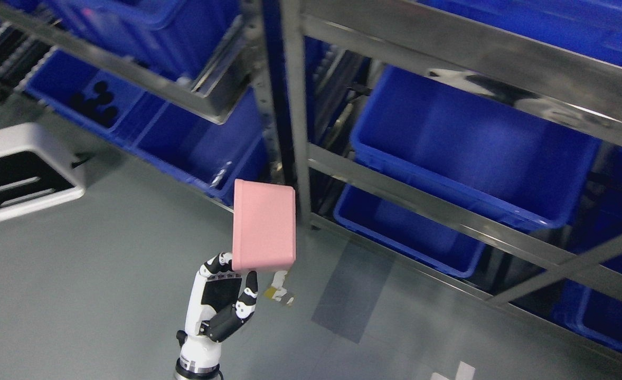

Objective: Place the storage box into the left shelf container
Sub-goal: 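Hold the pink box aloft in the left hand while turning to the shelf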

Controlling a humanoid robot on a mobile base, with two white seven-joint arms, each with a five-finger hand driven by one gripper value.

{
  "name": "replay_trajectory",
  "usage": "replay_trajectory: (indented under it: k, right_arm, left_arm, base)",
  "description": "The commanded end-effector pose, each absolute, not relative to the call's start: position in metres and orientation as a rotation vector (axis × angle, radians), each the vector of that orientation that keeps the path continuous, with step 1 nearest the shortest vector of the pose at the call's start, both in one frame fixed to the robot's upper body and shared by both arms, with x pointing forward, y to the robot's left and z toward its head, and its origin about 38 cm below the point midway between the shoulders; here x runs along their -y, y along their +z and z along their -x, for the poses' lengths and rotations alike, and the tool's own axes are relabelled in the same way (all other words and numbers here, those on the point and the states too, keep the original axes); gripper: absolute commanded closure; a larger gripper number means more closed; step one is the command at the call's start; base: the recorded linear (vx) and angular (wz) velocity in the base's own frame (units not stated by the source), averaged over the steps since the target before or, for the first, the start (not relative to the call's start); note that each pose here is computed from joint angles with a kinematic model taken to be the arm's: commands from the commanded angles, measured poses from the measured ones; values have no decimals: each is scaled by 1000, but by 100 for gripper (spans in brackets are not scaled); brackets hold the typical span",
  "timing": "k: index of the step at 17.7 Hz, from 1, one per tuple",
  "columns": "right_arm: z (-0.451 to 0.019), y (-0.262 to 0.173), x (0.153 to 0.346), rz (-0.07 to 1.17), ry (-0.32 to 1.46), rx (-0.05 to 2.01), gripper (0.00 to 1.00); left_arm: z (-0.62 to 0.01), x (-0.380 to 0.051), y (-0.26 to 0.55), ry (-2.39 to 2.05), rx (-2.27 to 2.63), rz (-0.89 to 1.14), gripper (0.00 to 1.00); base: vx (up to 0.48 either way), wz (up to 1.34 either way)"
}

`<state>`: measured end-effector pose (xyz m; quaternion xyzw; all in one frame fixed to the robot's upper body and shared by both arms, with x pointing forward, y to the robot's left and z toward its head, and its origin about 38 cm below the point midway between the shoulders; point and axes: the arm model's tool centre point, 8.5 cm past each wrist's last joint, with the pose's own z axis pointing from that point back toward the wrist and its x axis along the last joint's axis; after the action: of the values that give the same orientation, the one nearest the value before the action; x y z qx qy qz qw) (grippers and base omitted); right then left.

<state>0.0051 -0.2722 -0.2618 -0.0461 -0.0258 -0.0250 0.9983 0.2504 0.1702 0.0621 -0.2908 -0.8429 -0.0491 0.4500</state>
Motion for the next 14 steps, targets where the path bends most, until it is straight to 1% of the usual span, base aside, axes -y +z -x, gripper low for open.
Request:
replay_trajectory:
  k: [1, 3, 5, 6, 8, 12, 14]
  right_arm:
    - [-14, -261, 284, 110, -70, 75, 0]
    - [-13, -261, 284, 110, -70, 73, 0]
    - [-14, -261, 284, 110, -70, 75, 0]
    - [-13, -261, 284, 110, -70, 73, 0]
    - [-13, -261, 284, 108, -70, 73, 0]
    - [-13, -261, 284, 110, -70, 73, 0]
    - [-13, -261, 284, 110, -70, 73, 0]
  left_arm:
    - [-228, -154, 17, -141, 1909, 765, 97]
    - [-231, -161, 16, -129, 1915, 738, 97]
    - [-250, -173, 26, -118, 1975, 691, 97]
    - [-267, -178, 37, -142, 2016, 673, 97]
    - [-303, -207, 38, -140, 2028, 570, 97]
    - [-360, -244, 28, -228, 1971, 426, 97]
    - [-386, -249, 33, -287, 1957, 399, 97]
  base:
    - [171, -1147]
    - [162, -989]
    - [135, -935]
    - [135, -822]
    - [107, -620]
    - [76, -403]
    - [50, -254]
